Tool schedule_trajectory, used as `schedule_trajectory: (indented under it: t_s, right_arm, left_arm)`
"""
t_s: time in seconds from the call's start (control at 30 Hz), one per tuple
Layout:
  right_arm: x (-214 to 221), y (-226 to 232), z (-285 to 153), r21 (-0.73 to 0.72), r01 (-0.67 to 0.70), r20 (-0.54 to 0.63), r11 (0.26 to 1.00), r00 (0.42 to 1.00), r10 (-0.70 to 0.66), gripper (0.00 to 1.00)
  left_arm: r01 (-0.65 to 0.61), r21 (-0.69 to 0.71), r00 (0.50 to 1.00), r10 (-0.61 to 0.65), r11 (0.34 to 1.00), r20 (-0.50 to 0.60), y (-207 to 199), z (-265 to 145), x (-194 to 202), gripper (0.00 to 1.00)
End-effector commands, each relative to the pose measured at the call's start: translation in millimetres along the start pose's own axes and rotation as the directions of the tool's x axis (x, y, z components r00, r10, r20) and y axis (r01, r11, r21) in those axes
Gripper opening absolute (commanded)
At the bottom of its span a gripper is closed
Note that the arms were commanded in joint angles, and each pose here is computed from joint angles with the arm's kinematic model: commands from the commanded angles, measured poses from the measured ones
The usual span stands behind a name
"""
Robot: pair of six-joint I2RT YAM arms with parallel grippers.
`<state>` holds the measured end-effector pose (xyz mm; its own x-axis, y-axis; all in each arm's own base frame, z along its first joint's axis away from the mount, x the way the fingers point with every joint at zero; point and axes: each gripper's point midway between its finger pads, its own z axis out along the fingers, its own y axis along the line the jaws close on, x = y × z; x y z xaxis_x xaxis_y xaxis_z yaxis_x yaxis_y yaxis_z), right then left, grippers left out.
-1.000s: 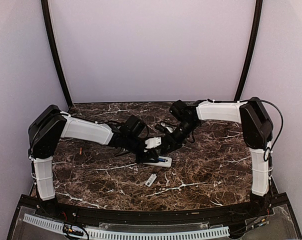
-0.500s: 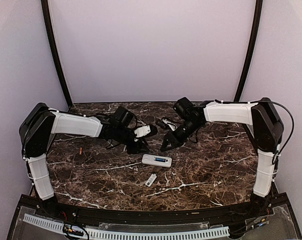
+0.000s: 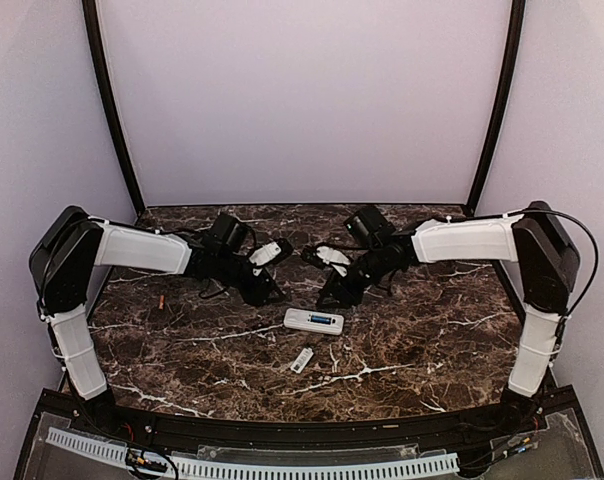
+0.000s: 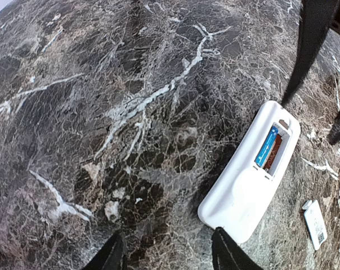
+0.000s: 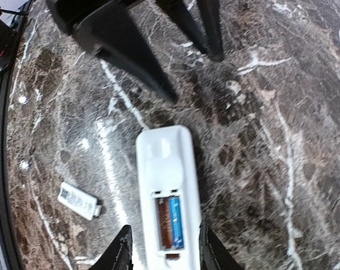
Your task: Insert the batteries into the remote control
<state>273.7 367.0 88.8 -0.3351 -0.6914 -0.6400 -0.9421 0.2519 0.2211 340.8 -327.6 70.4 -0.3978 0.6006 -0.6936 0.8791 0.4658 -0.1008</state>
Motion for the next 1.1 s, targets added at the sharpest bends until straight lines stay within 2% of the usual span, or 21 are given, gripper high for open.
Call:
schedule_trajectory:
  t_s: [0.0,0.17,0.3,0.5,0.73,1.07]
  right_arm:
    - [-4.1,-28.3,13.6,0.091,0.092,-0.059,0.992,0.995,-0.087,0.38]
    - [-0.3,-21.8,18.4,0.063,0.147,-0.068,0.987,0.987,-0.143,0.38]
    - [10.0,-15.4,28.0,0.046,0.197,-0.117,0.979,0.975,-0.191,0.39]
    - [22.2,-24.7,43.4,0.057,0.185,-0.181,0.981,0.968,-0.172,0.38]
    - [18.9,-25.9,48.5,0.049,0.175,-0.175,0.983,0.971,-0.164,0.33]
    - [21.2,-29.0,49.6,0.067,0.179,-0.189,0.981,0.968,-0.164,0.28]
  left_arm:
    - [0.088,-0.051,0.996,-0.086,0.995,0.034,13.3,-20.0,-4.0,0.53]
    - [0.196,-0.076,0.98,-0.191,0.978,0.059,33.9,-34.8,-0.8,0.58]
    - [0.224,-0.112,0.974,-0.218,0.968,0.067,45.1,-37.8,1.0,0.6]
    - [0.296,-0.188,0.955,-0.29,0.936,0.06,70.1,-41.7,8.8,0.65]
    - [0.468,-0.338,0.878,-0.472,0.816,0.076,104.0,-62.9,34.1,0.69]
    - [0.469,-0.402,0.871,-0.487,0.787,0.063,109.0,-71.7,50.2,0.68]
